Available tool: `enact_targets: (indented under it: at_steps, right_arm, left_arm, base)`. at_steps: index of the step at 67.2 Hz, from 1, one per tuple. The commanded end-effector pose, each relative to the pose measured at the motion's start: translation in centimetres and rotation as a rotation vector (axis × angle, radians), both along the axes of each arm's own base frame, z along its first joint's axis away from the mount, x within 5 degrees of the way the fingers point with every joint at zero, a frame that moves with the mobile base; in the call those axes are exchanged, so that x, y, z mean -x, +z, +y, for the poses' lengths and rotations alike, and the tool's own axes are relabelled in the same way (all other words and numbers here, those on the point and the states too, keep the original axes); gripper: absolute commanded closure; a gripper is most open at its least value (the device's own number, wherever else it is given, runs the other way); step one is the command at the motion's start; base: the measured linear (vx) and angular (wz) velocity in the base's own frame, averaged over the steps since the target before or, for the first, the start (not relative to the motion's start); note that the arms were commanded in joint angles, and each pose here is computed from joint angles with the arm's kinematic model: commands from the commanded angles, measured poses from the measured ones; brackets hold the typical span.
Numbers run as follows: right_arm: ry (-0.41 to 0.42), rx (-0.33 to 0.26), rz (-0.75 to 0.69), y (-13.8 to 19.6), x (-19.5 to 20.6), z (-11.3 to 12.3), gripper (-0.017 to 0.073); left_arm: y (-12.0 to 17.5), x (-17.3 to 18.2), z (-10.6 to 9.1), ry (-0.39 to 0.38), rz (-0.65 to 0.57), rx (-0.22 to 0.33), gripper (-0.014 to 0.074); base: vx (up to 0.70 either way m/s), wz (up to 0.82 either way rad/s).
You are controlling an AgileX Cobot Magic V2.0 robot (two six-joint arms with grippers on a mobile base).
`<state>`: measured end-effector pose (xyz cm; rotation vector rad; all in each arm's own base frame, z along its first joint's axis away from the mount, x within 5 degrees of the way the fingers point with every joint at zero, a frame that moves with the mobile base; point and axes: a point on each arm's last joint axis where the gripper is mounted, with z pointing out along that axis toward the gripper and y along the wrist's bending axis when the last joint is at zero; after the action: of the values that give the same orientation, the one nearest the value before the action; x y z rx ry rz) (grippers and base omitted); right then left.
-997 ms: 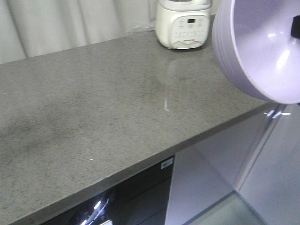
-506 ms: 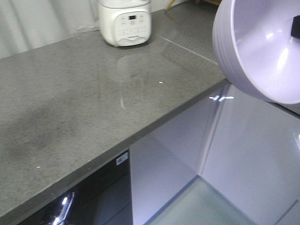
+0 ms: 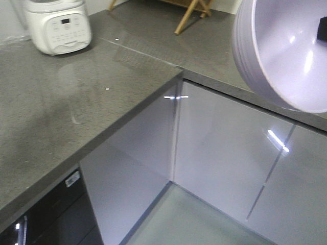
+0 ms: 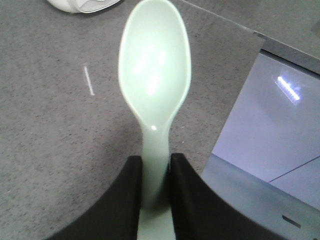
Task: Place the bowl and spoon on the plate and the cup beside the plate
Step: 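Turn the base away from the counter toward the other counter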
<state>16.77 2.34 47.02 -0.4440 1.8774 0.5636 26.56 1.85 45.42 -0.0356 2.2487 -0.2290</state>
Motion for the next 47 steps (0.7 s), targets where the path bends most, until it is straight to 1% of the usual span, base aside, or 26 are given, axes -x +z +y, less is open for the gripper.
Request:
enact_targets:
  at_steps: [1, 22, 47]
  right_arm:
    - [-0.006, -0.044, -0.080, 1.59, 0.47, 0.23, 0.0565]
    - [-0.006, -0.044, -0.080, 1.59, 0.47, 0.23, 0.0565]
    - [-0.006, -0.044, -0.080, 1.59, 0.47, 0.23, 0.0565]
  left_arm:
    - [1.92, 0.78, -0.32, 0.004, -0.106, 0.017, 0.0601]
    - [1.92, 0.78, -0.32, 0.004, -0.106, 0.017, 0.0601]
    - [1.92, 0.78, -0.32, 0.004, -0.106, 0.017, 0.0601]
  base:
    - [-0.04, -0.43]
    - [-0.05, -0.38]
    - [-0.06, -0.29]
